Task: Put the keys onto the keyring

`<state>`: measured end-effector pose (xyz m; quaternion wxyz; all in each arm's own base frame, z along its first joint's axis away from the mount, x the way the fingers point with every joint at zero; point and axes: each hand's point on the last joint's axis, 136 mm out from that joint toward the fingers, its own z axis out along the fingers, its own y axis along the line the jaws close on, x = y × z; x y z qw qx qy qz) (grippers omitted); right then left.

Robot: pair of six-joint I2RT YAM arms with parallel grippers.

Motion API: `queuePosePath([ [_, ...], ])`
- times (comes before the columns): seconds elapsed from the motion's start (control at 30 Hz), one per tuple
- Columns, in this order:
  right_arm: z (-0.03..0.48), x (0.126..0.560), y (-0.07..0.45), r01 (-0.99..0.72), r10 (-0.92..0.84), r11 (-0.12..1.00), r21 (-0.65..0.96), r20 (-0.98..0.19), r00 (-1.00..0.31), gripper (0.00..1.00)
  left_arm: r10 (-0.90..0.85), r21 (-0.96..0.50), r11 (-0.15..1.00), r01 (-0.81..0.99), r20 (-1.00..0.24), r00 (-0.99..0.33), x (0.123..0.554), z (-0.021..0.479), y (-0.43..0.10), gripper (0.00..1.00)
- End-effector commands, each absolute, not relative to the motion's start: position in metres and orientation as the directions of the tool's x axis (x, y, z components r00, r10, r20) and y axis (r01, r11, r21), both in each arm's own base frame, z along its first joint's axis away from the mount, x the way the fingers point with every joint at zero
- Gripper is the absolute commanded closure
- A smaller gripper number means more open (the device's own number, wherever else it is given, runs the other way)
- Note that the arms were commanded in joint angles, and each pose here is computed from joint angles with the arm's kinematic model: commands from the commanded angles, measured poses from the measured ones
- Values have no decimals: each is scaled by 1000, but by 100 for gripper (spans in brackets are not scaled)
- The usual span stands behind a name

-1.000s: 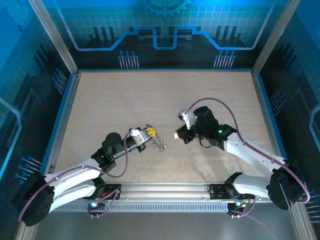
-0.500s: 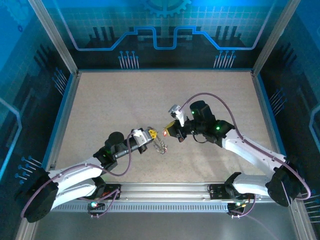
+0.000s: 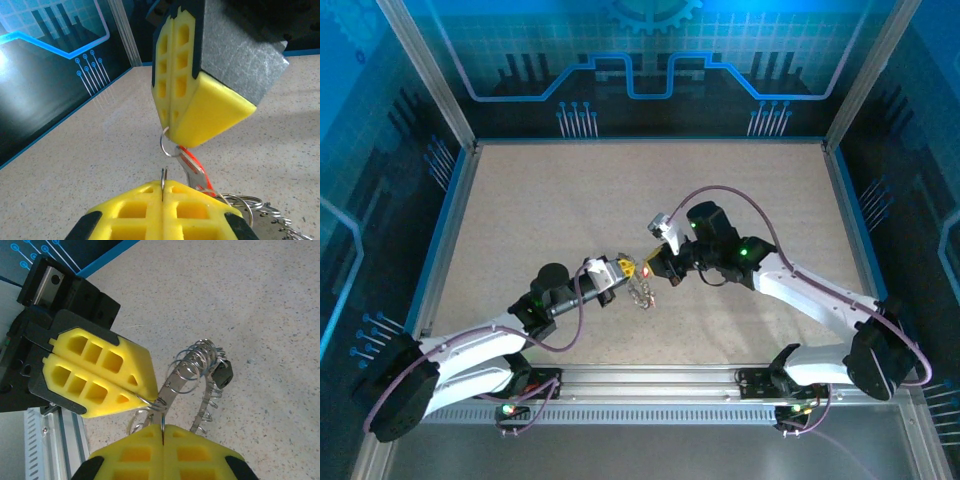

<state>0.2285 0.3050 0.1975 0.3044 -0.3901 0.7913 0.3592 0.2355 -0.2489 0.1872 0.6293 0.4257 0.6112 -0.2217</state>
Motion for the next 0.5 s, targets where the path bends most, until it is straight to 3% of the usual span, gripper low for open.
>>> queuePosePath([
  [0.0, 203, 224, 313, -861, -429, 402, 311, -767, -477, 100, 140, 264, 562, 784, -965, 224, 241, 226, -253, 100],
  [0.47, 206, 229, 315, -864, -434, 409, 294, -770, -468, 100, 139, 264, 561, 784, -964, 225, 246, 225, -257, 100],
])
